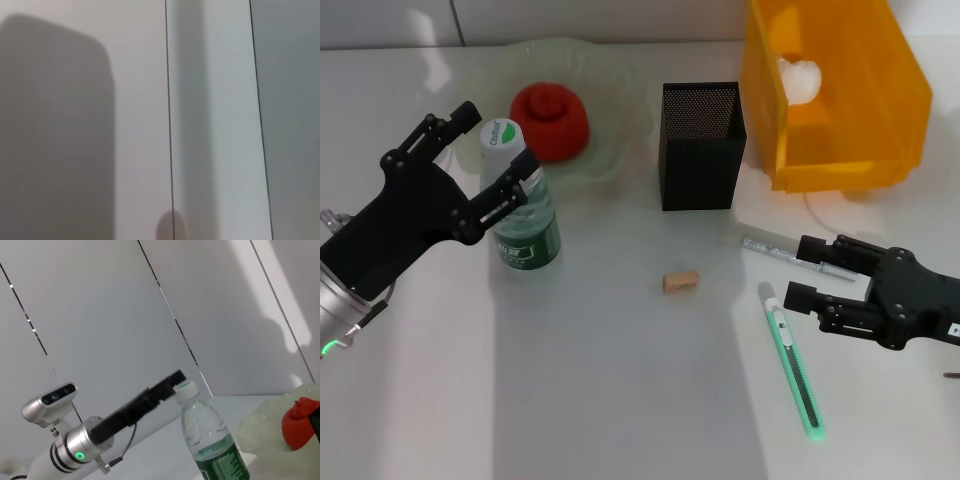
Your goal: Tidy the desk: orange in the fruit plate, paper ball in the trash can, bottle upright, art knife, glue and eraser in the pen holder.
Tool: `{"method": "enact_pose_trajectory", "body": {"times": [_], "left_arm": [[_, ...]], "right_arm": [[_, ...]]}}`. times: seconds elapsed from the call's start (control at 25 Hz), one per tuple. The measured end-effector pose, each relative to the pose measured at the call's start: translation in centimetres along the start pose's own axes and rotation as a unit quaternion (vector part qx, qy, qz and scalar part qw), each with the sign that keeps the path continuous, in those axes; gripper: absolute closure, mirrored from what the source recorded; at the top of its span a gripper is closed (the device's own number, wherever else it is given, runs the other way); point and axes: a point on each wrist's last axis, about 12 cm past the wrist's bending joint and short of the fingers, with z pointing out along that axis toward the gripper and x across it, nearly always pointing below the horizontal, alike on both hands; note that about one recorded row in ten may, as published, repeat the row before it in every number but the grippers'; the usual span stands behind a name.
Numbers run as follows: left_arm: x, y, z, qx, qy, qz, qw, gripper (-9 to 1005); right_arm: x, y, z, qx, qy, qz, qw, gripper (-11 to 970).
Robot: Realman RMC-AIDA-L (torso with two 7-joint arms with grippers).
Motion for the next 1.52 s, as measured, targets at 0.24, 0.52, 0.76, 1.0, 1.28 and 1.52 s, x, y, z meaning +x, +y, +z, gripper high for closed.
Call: {"method": "enact_pose_trajectory", "body": {"times": [0.24, 0.52, 0.76, 1.0, 1.28, 1.52], "left_arm": [[-2.1, 1.0, -2.7, -0.036, -0.075, -0.033, 0.996, 187], [-4.1, 3.7, -4.7, 0.054, -0.013, -0.118, 0.991, 191], [-4.7, 3.2, -3.4, 0.237, 0.162, -0.147, 0.946, 191], [-4.0, 1.7, -1.4, 0.294, 0.208, -0.157, 0.919, 191], [-3.6, 0.8, 0.3, 0.318, 0.21, -0.154, 0.912, 191], [-3.6, 0.7, 0.6, 0.322, 0.211, -0.156, 0.91, 191]], "right_arm": [[-0.2, -0.1, -0.1, 0.004, -0.009, -0.001, 1.0, 160], [-1.5, -0.8, -1.6, 0.025, -0.025, 0.021, 0.999, 161], [-8.1, -1.7, -5.2, 0.019, 0.035, 0.031, 0.999, 161], [-14.1, -0.3, -5.7, 0.022, 0.117, 0.014, 0.993, 161], [-20.1, 2.7, -1.5, 0.115, 0.31, -0.013, 0.944, 161], [-21.9, 4.6, 3.8, 0.175, 0.43, -0.037, 0.885, 161]]}}
